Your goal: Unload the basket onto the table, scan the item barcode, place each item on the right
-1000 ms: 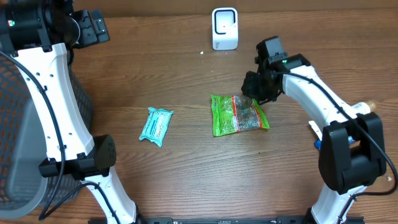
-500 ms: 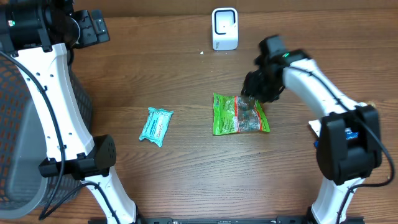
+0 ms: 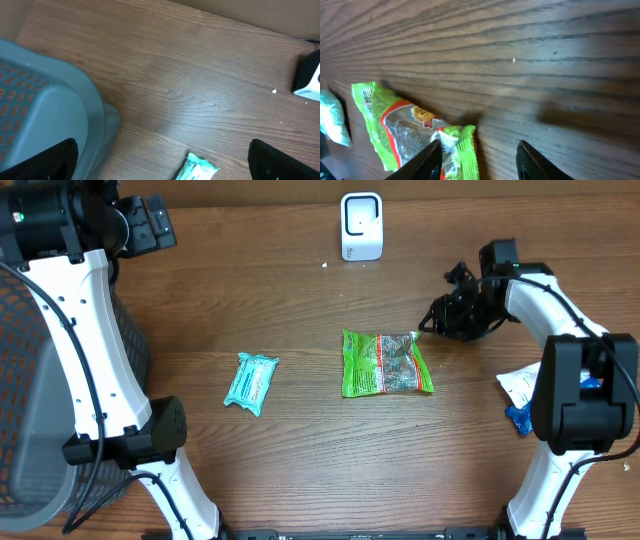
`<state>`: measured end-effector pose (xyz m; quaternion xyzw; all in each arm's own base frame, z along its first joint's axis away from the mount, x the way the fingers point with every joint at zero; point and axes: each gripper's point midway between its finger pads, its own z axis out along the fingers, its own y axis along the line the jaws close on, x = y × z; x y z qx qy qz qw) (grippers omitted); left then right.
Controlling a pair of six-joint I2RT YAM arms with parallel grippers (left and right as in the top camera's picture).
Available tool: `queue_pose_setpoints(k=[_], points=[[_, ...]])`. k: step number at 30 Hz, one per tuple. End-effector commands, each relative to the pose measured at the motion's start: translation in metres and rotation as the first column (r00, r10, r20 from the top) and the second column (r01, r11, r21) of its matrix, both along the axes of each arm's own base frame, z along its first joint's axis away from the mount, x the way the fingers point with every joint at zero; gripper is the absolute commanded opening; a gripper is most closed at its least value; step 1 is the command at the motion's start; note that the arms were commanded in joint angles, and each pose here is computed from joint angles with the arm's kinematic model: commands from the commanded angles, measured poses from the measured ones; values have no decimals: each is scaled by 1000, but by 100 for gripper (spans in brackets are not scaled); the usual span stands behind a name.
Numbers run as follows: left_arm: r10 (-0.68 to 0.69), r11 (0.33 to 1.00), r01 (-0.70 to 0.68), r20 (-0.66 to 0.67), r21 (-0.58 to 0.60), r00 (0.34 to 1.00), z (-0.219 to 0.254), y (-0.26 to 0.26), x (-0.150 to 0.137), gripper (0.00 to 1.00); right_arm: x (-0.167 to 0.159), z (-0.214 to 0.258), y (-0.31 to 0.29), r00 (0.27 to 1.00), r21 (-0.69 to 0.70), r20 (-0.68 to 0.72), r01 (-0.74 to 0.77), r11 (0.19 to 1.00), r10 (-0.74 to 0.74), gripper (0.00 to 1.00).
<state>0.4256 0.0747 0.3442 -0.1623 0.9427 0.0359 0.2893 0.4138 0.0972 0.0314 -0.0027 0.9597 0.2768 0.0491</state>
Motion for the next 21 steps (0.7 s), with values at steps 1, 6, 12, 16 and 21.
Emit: queue_pose_setpoints(k=[1, 6, 12, 16, 21], points=[[-14, 1000, 15, -15, 4, 1000, -5, 1, 2, 99, -3, -3, 8, 999, 52, 28, -36, 998, 35, 49], [-15, 1000, 15, -15, 4, 1000, -5, 1, 2, 99, -1, -8, 21, 996, 135, 72, -51, 990, 42, 48], [-14, 1000, 15, -15, 4, 1000, -5, 1, 2, 99, -6, -32, 31, 998, 182, 25, -60, 981, 56, 43], [-14, 1000, 15, -15, 4, 1000, -5, 1, 2, 100, -6, -32, 33, 998, 199, 22, -59, 978, 56, 14], [-14, 1000, 15, -15, 4, 1000, -5, 1, 2, 100, 9, 25, 28, 999, 194, 20, -48, 980, 44, 4]])
